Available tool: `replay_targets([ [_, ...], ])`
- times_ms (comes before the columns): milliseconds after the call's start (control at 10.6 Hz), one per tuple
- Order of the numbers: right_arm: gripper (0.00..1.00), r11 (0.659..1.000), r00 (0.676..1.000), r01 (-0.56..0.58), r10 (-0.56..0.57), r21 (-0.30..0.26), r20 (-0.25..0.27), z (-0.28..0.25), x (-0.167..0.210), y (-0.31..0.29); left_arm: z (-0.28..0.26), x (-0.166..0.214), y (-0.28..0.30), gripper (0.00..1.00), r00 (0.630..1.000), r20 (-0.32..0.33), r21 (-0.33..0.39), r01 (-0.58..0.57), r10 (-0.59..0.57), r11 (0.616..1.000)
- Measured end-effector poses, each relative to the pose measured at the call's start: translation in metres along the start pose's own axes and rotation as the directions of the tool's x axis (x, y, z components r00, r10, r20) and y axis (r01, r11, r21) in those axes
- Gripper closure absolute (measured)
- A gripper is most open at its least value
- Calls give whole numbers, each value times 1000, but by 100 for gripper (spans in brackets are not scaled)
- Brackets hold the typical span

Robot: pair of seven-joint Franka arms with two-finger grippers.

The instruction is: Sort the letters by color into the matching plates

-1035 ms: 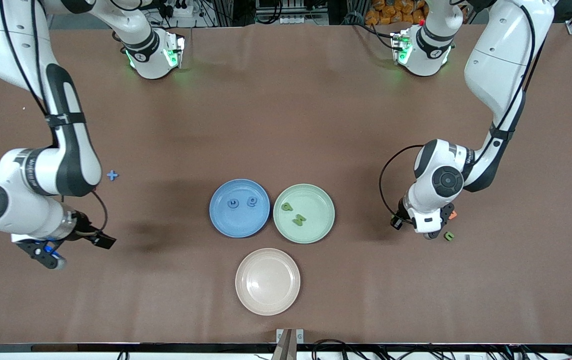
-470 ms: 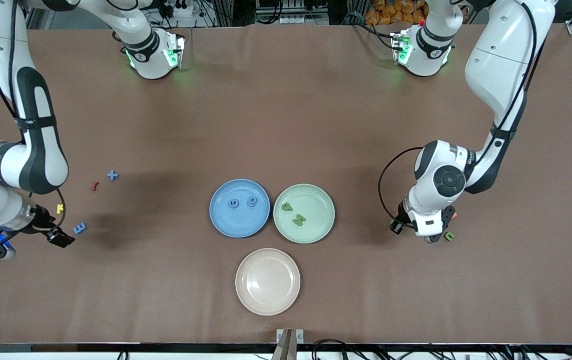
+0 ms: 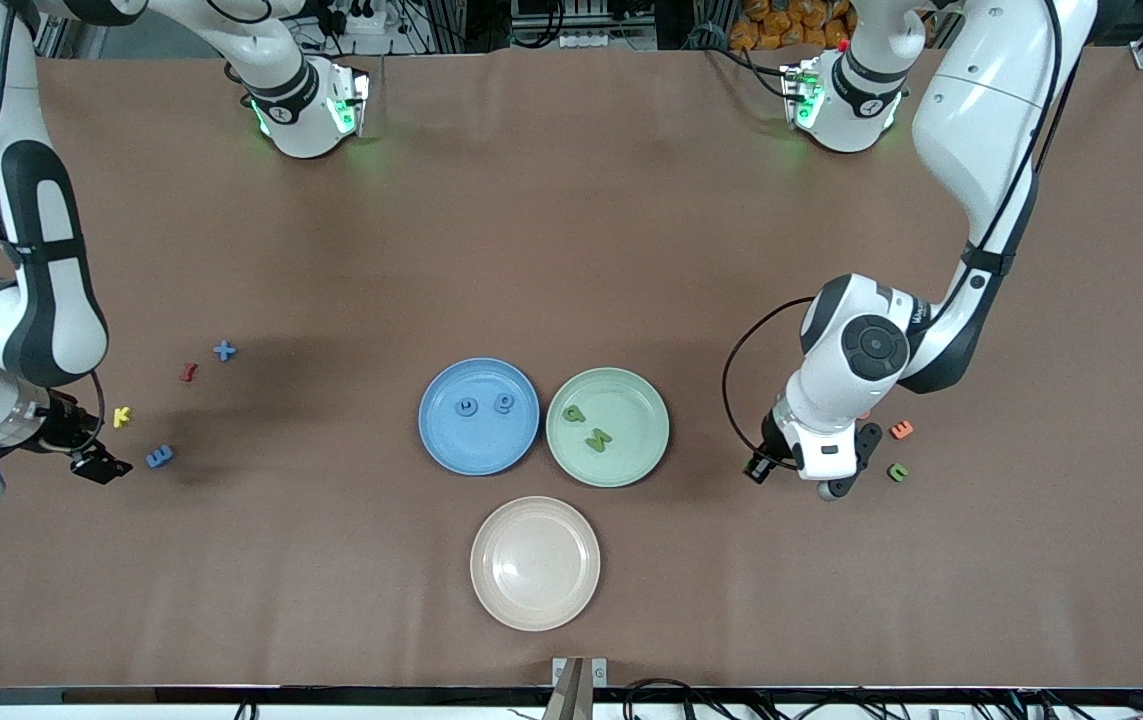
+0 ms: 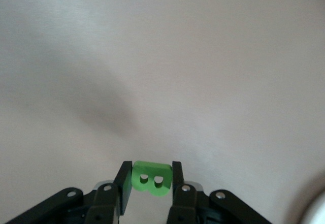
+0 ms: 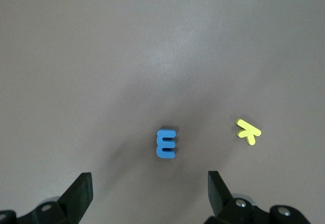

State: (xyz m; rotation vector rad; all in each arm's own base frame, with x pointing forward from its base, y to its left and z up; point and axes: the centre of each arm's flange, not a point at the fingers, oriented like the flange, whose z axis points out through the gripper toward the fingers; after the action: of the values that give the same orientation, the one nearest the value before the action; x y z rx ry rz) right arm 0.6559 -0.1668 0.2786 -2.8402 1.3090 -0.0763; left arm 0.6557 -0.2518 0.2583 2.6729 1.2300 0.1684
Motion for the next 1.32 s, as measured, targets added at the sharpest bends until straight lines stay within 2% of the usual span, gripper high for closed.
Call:
replay_targets([
  [188,0,1000,1000,-9,9,4,-21,21,-3,7,-10,-17,15,65,1000,10,-30,-24,24,999],
  [470,0,998,998,-64,64,10,14,52,-3,19,-15,-49,30,65,997,23,-49,-68,69,997],
  [753,0,996,995,-89,89,0,34,71,-2,28,-35,-67,53,65,996,77,-111,-26,35,994],
  [847,0,996,996,-91,91,4,23,75,-1,28,-42,-73,60,65,994,104,-130,-5,18,992],
  [1129,1,995,995,-96,96,5,10,90,-1,30,-39,-118,73,65,988,146,-147,-33,54,989],
  [1317,4,994,994,-108,108,16,6,99,-2,29,-26,-160,80,65,983,165,-170,-58,86,984],
])
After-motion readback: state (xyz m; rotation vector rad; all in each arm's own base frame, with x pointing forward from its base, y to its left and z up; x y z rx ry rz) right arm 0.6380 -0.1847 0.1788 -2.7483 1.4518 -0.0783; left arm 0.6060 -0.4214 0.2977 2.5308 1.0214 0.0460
